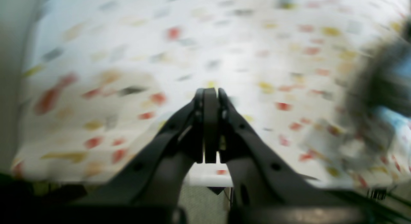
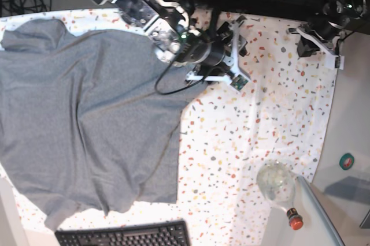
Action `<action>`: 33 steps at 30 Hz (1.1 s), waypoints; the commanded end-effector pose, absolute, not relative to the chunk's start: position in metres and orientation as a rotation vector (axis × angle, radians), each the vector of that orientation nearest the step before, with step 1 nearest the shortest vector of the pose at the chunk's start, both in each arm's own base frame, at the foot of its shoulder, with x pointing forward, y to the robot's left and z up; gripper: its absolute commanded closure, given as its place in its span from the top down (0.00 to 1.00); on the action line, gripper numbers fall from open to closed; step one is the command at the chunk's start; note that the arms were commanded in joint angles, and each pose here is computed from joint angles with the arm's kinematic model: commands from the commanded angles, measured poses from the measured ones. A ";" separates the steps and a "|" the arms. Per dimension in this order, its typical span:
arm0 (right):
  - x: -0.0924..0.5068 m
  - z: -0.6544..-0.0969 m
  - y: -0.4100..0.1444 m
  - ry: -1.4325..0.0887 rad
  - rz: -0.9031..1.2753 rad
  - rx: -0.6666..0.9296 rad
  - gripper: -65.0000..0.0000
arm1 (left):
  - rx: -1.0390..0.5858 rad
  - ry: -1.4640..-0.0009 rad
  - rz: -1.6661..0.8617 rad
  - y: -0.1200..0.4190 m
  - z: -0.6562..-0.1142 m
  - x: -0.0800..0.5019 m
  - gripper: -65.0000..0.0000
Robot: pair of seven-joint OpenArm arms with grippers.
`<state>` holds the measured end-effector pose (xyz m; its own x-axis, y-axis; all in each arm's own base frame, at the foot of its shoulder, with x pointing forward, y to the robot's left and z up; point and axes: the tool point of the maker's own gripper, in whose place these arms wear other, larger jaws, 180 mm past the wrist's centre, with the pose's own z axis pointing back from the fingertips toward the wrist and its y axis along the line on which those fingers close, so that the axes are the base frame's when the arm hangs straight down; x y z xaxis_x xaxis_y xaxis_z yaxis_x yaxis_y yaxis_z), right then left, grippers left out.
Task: Layout the t-shirt on the table in an organized manner, then fold the t-shirt properly
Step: 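Grasp the shirt hem corners with both grippers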
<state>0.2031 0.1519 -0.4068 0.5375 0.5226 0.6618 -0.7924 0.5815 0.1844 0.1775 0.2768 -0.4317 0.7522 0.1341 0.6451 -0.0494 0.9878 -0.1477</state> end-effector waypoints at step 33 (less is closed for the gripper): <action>0.254 -0.421 -0.068 -0.691 0.433 0.179 0.53 | -0.604 -0.673 0.066 0.110 -0.481 0.203 0.69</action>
